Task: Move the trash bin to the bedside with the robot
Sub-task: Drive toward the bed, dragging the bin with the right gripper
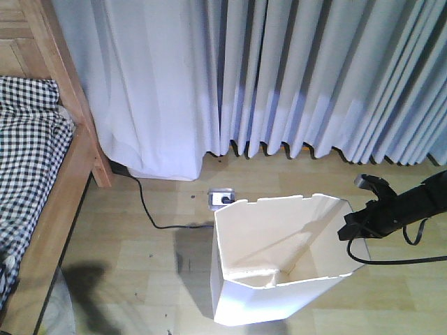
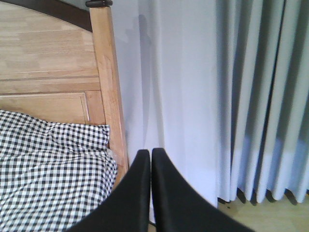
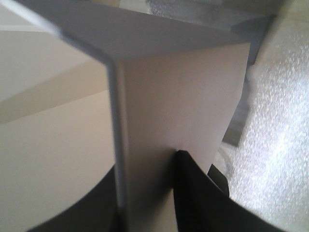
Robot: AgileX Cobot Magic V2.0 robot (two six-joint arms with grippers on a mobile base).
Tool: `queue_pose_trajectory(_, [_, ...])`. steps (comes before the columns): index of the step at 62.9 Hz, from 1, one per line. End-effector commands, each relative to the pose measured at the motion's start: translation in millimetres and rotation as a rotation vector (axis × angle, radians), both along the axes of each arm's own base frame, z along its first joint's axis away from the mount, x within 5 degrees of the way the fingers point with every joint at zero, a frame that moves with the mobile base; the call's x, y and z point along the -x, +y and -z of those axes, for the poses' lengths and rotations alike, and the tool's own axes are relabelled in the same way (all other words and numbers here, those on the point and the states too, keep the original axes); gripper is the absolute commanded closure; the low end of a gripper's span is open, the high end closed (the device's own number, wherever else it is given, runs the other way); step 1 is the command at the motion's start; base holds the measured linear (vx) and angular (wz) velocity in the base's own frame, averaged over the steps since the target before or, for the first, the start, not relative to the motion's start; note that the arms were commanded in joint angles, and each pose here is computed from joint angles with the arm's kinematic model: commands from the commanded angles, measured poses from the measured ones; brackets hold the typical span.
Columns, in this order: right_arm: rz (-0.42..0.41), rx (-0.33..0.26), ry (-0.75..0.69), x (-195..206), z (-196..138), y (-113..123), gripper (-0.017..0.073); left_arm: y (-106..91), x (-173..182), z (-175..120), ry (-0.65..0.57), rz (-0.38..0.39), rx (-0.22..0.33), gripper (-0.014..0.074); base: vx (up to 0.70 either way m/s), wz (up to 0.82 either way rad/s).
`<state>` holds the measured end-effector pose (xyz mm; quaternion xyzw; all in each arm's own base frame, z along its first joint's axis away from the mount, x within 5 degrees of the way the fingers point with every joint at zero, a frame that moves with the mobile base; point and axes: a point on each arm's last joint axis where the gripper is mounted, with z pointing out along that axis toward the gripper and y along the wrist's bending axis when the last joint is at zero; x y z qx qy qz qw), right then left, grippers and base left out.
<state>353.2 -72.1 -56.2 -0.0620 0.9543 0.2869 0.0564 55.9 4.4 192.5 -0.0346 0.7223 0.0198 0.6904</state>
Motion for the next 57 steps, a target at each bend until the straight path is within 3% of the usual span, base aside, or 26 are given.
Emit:
queue_pose_trajectory(1, [0.004,-0.179,-0.037,-10.6,-39.9,8.1,0.0563,-0.6,1.4,-15.0,-0.102,0.007,-0.002,0.06,0.21,0.07])
queue_pose_trajectory(57, [0.004,-0.179,-0.037,-10.6,-39.9,8.1,0.0563,-0.6,1.4,-15.0,-0.102,0.007,-0.002,0.06,0.11,0.02])
